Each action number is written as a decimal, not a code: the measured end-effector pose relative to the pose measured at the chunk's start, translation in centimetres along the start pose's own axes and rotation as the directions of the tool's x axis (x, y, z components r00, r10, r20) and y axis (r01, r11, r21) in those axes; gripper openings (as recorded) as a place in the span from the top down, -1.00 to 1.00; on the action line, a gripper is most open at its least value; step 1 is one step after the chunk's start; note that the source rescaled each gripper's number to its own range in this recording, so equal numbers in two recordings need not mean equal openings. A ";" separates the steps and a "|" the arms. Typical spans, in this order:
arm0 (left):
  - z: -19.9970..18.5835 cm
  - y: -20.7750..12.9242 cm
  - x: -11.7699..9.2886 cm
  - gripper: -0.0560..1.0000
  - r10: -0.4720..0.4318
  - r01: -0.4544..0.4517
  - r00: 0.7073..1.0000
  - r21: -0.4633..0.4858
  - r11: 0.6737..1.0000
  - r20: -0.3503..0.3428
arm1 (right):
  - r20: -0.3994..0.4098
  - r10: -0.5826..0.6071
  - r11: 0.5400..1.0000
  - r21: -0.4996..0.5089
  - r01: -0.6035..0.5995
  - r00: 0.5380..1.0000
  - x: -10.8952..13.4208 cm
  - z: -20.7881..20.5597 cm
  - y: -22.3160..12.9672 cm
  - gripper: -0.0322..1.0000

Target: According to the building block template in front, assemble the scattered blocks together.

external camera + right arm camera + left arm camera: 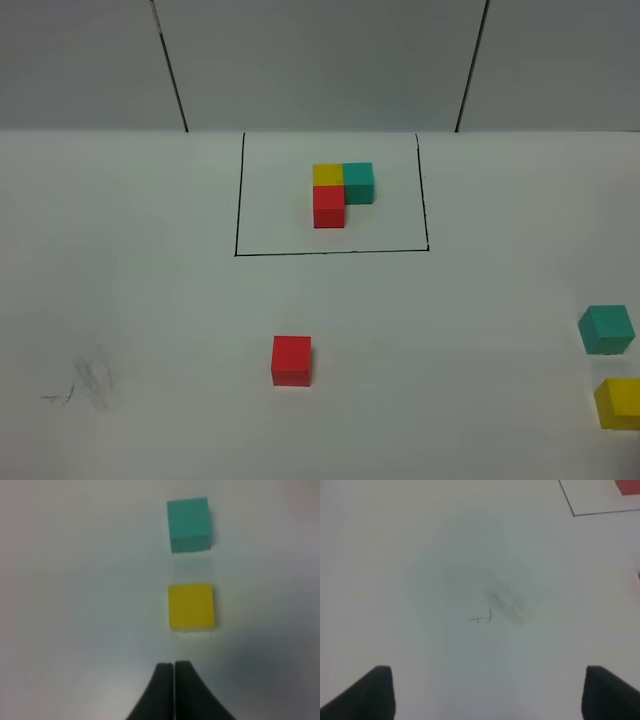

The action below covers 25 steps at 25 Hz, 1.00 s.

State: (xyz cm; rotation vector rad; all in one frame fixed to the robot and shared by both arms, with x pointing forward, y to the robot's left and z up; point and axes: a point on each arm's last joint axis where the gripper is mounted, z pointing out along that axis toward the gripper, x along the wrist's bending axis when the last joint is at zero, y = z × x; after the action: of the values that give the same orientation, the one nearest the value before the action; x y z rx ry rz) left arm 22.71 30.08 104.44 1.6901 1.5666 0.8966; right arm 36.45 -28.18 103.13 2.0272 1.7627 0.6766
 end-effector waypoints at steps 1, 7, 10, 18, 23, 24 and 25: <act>0.0 0.0 0.0 -0.66 0.000 0.000 1.000 0.000 1.000 0.000 | 0.006 0.009 1.000 0.020 -0.009 1.000 0.1 0.5 0.1 0.92; 0.0 0.0 0.0 -0.66 0.000 0.000 1.000 0.000 1.000 0.000 | 0.032 0.009 0.995 0.095 -0.012 0.999 0.6 2.5 1.3 0.92; 0.0 0.0 0.0 -0.66 0.000 0.000 1.000 0.000 1.000 0.000 | 0.052 -0.004 0.993 0.116 -0.002 0.999 0.9 2.7 2.6 0.92; 0.0 0.0 0.0 -0.66 0.000 0.000 1.000 0.000 1.000 0.000 | 0.149 0.004 0.978 0.208 -0.036 0.989 0.2 4.1 5.3 0.91; 0.0 0.0 0.0 -0.66 0.000 0.000 1.000 0.000 1.000 0.000 | 0.176 -0.002 0.963 0.264 -0.045 0.984 -0.3 5.4 5.7 0.89; 0.0 0.0 0.0 -0.66 0.000 0.000 1.000 0.000 1.000 0.000 | 0.175 -0.010 0.962 0.270 -0.039 0.985 -0.3 5.7 5.8 0.88; 0.0 0.0 0.0 -0.66 0.000 0.000 1.000 0.000 1.000 0.000 | 0.173 -0.016 0.962 0.273 -0.032 0.985 -0.2 5.9 5.9 0.87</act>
State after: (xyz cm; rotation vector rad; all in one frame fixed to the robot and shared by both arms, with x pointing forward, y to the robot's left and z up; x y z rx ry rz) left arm 22.71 30.08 104.44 1.6901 1.5666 0.8966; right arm 44.60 -29.07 101.58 2.1968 1.8274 0.2558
